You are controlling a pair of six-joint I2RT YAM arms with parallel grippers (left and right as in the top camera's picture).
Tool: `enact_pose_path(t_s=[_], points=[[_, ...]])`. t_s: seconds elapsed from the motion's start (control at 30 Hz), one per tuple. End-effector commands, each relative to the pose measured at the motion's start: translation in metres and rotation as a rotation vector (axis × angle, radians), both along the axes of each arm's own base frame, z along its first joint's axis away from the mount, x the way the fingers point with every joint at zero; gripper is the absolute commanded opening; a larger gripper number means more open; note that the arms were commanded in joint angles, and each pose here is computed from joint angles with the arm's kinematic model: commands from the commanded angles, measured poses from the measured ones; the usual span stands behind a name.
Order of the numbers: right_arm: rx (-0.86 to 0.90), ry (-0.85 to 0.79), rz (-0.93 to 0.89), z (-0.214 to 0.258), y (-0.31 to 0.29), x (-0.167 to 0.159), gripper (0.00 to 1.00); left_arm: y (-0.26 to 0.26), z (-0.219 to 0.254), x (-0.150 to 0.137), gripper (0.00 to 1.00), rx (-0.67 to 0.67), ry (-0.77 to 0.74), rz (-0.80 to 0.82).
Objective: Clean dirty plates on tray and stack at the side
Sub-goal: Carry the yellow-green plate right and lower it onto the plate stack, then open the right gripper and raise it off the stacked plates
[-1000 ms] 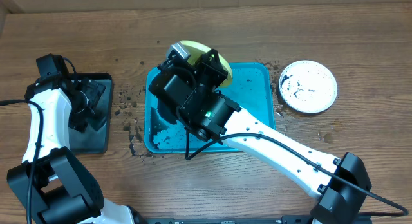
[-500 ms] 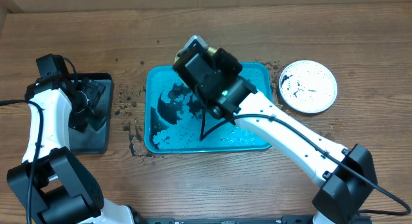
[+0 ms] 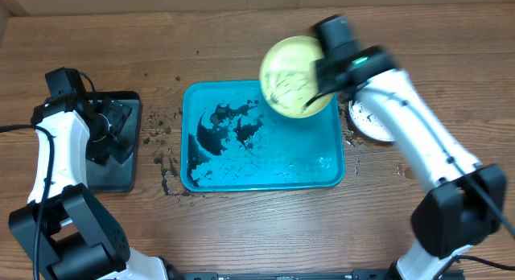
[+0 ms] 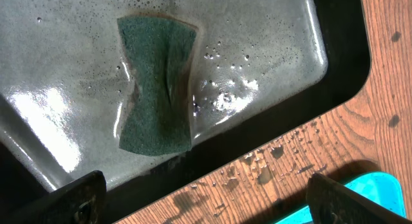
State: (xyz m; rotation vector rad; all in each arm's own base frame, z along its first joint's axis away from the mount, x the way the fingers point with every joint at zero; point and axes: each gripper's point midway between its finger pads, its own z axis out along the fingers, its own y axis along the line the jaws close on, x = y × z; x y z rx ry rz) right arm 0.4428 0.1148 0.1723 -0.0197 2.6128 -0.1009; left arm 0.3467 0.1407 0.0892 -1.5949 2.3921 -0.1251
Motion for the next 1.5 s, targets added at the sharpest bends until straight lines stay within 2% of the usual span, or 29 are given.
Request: enact_pose_path(t_s=[0.0, 0.1, 0.27, 0.43, 0.63, 0.67, 0.73, 0.77, 0.8, 1.0, 1.23, 1.47], points=[[0.286, 0.036, -0.143, 0.014, -0.037, 0.003, 0.04, 0.001, 0.008, 0.004, 1.00, 0.003, -0.024, -0.008], [0.313, 0.067, -0.285, 0.008, -0.100, -0.001, 0.04, 0.001, 0.008, 0.004, 1.00, 0.003, -0.024, -0.008], [0.311, 0.130, -0.484, -0.015, -0.179, -0.025, 0.04, 0.001, 0.008, 0.004, 1.00, 0.003, -0.024, -0.008], [0.317, 0.167, -0.577, -0.049, -0.210, -0.042, 0.04, 0.001, 0.008, 0.004, 1.00, 0.003, -0.024, -0.008], [0.331, 0.181, -0.617, -0.079, -0.212, -0.050, 0.05, 0.001, 0.008, 0.004, 1.00, 0.003, -0.024, -0.008], [0.338, 0.183, -0.627, -0.080, -0.211, -0.051, 0.17, 0.001, 0.008, 0.004, 1.00, 0.003, -0.024, -0.008], [0.374, 0.186, -0.610, -0.080, -0.204, -0.049, 0.47, 0.001, 0.008, 0.004, 1.00, 0.003, -0.024, -0.008], [0.394, 0.188, -0.600, -0.079, -0.200, -0.048, 0.58, 0.001, 0.008, 0.004, 1.00, 0.003, -0.024, -0.007], [0.418, 0.189, -0.589, -0.078, -0.196, -0.047, 0.63, 0.001, 0.008, 0.004, 1.00, 0.003, -0.024, -0.008], [0.561, 0.198, -0.429, -0.063, -0.152, -0.037, 0.63, 0.001, 0.008, 0.004, 1.00, 0.003, -0.024, -0.008], [0.559, 0.132, -0.124, -0.029, -0.044, -0.017, 0.65, 0.001, 0.008, 0.004, 1.00, 0.003, -0.024, -0.008], [0.577, 0.059, 0.036, -0.015, 0.025, -0.007, 0.76, 0.001, 0.008, 0.004, 1.00, 0.003, -0.024, -0.008]])
